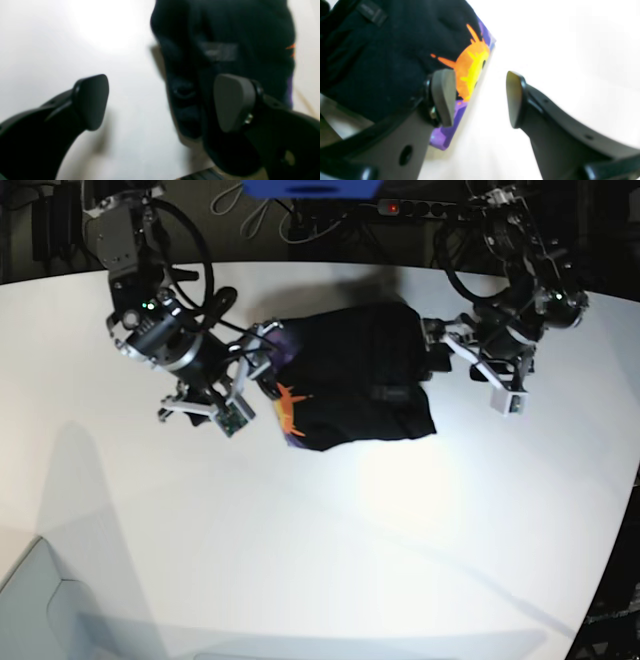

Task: Layout the t-shirt on the table in an organized manner, then fold the t-shirt properly
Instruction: 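Grasp the bundle's edges with both grippers and square it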

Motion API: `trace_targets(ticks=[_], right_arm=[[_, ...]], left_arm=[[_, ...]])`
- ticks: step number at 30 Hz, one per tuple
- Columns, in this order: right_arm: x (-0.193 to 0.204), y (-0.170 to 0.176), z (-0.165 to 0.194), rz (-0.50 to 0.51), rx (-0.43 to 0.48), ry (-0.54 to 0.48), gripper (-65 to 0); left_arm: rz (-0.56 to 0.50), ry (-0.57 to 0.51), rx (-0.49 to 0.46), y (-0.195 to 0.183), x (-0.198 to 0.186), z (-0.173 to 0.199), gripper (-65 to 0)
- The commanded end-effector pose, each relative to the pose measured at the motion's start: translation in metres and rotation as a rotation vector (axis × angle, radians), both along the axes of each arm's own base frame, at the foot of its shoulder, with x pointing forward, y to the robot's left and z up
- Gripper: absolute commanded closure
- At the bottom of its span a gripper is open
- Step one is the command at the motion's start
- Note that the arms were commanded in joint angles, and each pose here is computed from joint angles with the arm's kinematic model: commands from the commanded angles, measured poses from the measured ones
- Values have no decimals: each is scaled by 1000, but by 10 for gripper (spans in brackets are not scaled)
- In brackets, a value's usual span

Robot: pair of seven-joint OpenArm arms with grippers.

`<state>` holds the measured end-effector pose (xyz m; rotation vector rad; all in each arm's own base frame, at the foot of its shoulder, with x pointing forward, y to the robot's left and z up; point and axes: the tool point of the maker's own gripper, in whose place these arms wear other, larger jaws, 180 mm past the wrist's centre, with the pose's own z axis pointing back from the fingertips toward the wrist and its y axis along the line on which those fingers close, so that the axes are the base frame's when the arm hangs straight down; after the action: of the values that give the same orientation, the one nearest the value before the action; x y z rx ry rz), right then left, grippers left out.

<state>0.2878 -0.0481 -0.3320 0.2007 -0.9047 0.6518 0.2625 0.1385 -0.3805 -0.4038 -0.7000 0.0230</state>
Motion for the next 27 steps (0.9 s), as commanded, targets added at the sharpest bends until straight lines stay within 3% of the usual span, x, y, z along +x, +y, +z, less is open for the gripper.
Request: trace_targets(ticks=[1, 7, 19, 27], right_arm=[[4, 0, 11, 8, 12, -41, -325], [-4, 2, 9, 11, 17, -30, -325], [-11, -2, 6, -1, 17, -18, -325], [-13, -4, 5, -6, 18, -13, -325]], left_arm=[[5, -44, -50, -8, 9, 9, -650], [-11, -19, -159, -30, 15, 1, -650], [-33, -14, -180, -39, 22, -2, -650], [-24, 82, -231, -47, 22, -33, -650]])
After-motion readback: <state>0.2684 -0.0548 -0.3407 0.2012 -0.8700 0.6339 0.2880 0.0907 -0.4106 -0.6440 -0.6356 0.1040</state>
